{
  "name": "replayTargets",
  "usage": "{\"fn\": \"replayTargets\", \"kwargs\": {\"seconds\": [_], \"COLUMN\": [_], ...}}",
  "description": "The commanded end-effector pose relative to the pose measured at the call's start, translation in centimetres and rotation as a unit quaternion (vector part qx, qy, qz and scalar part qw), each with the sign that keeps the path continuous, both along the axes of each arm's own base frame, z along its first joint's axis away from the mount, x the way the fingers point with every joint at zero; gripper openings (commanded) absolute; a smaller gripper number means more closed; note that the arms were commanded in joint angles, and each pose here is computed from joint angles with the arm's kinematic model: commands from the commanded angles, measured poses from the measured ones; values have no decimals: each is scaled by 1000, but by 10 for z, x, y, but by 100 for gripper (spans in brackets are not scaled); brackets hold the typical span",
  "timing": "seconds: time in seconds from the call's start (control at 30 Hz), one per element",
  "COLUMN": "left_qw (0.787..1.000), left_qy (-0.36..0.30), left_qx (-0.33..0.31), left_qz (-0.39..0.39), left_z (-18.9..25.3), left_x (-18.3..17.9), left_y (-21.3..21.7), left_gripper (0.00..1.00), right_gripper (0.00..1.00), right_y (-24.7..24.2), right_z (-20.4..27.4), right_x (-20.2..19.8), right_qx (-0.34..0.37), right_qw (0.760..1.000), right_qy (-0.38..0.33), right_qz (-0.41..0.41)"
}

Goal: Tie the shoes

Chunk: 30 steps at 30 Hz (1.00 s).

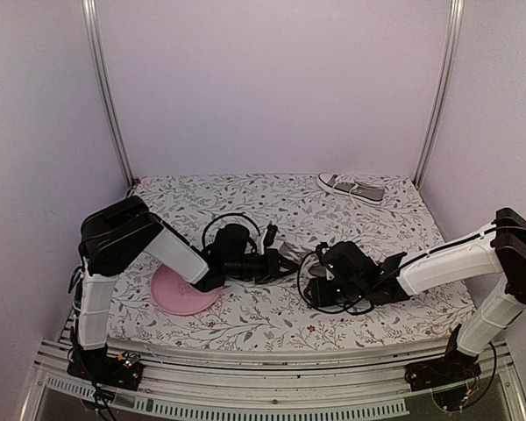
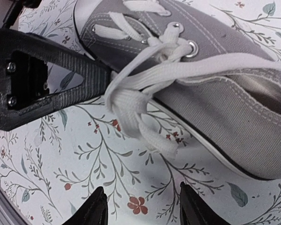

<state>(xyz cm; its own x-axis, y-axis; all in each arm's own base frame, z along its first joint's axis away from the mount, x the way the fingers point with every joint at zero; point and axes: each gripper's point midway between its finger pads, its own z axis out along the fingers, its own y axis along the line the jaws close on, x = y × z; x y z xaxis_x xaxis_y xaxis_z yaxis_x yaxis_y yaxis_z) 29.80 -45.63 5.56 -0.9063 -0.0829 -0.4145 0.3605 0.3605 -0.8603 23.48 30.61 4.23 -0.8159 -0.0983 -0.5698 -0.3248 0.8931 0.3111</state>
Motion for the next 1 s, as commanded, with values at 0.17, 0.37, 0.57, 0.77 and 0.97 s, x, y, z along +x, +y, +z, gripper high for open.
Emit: {"fn": "replayTargets", "kwargs": {"seconds": [0.17, 0.37, 0.57, 0.77, 0.97], "left_qw": [1000, 1000, 1000, 1000, 1000], "left_qy": [-3, -4, -4, -4, -4], "left_qx": [-9, -11, -11, -11, -9], "left_qz": [-2, -2, -1, -1, 3], "left_z": [0, 2, 2, 2, 1], "left_x": [-1, 0, 1, 1, 3], "left_y": [-6, -6, -6, -6, -5], "left_gripper": [0, 0, 0, 0, 0], "right_gripper": [60, 61, 51, 33, 6], "right_y": [15, 16, 14, 15, 6], "right_z": [21, 21, 9, 5, 17], "right_x": [35, 48, 54, 55, 61], "right_qx": [-6, -44, -67, -71, -59], "right_qw": [996, 992, 991, 990, 991], "right_qy": [-92, -122, -120, -119, -124], "right_qz": [-17, -5, 2, 11, 3]}}
